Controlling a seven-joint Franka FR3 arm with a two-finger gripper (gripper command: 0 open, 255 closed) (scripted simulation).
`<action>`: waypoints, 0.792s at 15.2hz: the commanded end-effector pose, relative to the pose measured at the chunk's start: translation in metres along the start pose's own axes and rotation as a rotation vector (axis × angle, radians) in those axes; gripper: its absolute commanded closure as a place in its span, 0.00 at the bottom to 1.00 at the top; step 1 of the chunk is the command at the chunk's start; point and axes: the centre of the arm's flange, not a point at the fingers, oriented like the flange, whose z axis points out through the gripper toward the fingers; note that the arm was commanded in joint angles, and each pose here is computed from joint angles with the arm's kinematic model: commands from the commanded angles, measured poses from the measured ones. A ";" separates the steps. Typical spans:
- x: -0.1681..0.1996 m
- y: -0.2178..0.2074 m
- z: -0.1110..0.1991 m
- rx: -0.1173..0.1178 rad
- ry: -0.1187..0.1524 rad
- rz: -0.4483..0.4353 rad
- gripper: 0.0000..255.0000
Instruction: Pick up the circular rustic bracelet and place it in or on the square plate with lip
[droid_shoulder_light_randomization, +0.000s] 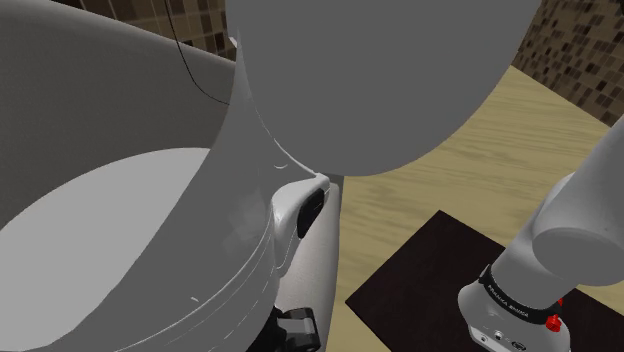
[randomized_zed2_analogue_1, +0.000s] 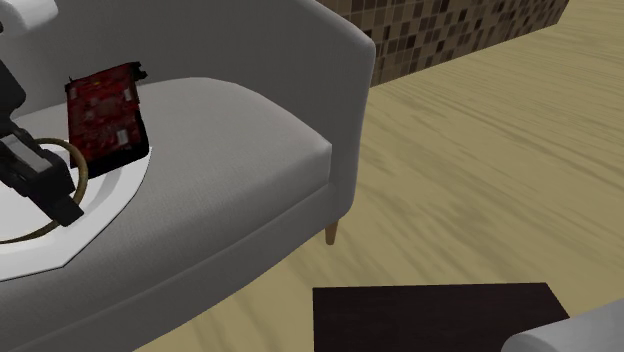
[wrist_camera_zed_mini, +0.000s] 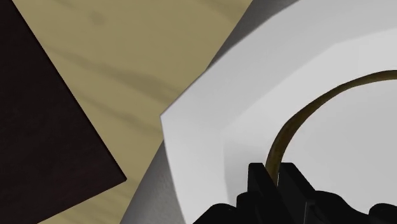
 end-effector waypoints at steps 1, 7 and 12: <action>0.000 0.000 0.000 0.000 0.000 0.000 1.00; 0.000 0.000 0.000 0.000 0.000 0.000 0.00; 0.000 0.000 -0.050 0.000 0.000 0.000 0.00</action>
